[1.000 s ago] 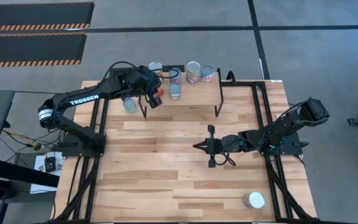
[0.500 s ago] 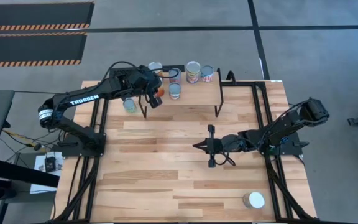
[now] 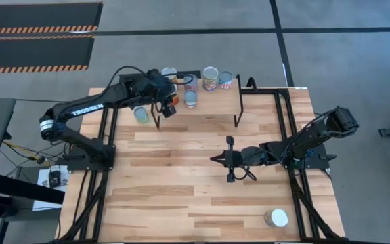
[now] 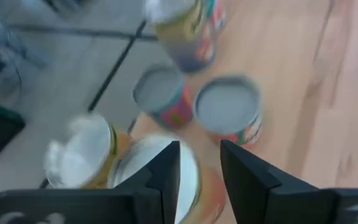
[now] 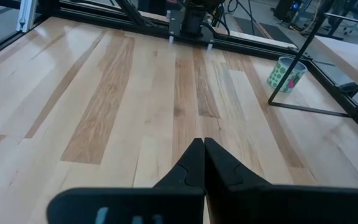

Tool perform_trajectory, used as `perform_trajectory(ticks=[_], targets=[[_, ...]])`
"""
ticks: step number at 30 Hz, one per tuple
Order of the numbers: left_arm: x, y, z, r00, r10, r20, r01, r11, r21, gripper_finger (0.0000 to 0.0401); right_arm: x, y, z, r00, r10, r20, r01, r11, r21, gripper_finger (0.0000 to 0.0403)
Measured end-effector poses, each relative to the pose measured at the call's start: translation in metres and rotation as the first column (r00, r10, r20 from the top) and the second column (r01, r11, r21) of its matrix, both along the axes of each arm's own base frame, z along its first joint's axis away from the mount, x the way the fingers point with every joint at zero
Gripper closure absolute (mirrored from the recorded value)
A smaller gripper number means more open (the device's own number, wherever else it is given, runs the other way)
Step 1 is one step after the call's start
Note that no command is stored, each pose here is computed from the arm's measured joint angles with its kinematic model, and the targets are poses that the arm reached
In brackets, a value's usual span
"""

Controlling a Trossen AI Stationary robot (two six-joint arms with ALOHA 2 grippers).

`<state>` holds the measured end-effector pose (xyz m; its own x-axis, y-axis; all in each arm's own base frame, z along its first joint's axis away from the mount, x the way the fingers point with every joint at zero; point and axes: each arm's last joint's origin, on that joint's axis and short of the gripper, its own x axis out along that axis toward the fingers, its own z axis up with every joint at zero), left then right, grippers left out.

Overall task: Pick and place cans onto a shelf
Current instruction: Put the canned peaches on the shelf

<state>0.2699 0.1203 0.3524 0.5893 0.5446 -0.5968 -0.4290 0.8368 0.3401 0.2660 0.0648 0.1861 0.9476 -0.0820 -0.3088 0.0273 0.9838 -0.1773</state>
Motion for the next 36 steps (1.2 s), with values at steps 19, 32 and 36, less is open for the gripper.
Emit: perform_trajectory(ticks=[19, 32, 36], targets=[[-0.040, -0.139, -0.066, 0.687, -0.521, 0.506, 0.549, 0.829, 0.109, 0.0397, -0.004, 0.010, -0.007, 0.992, 0.015, -0.126, -0.010, 0.999, 0.036, 0.0398], [-0.057, -0.155, -0.109, 0.609, -0.529, 0.591, 0.562, 0.814, 0.149, 0.0401, -0.027, 0.083, 0.058, 0.822, 0.026, -0.569, 0.179, 0.937, 0.300, 0.0400], [-0.057, -0.155, -0.110, 0.608, -0.529, 0.593, 0.562, 0.814, 0.150, 0.0401, -0.043, 0.106, 0.072, 0.767, 0.021, -0.642, 0.275, 0.892, 0.358, 0.0399]])
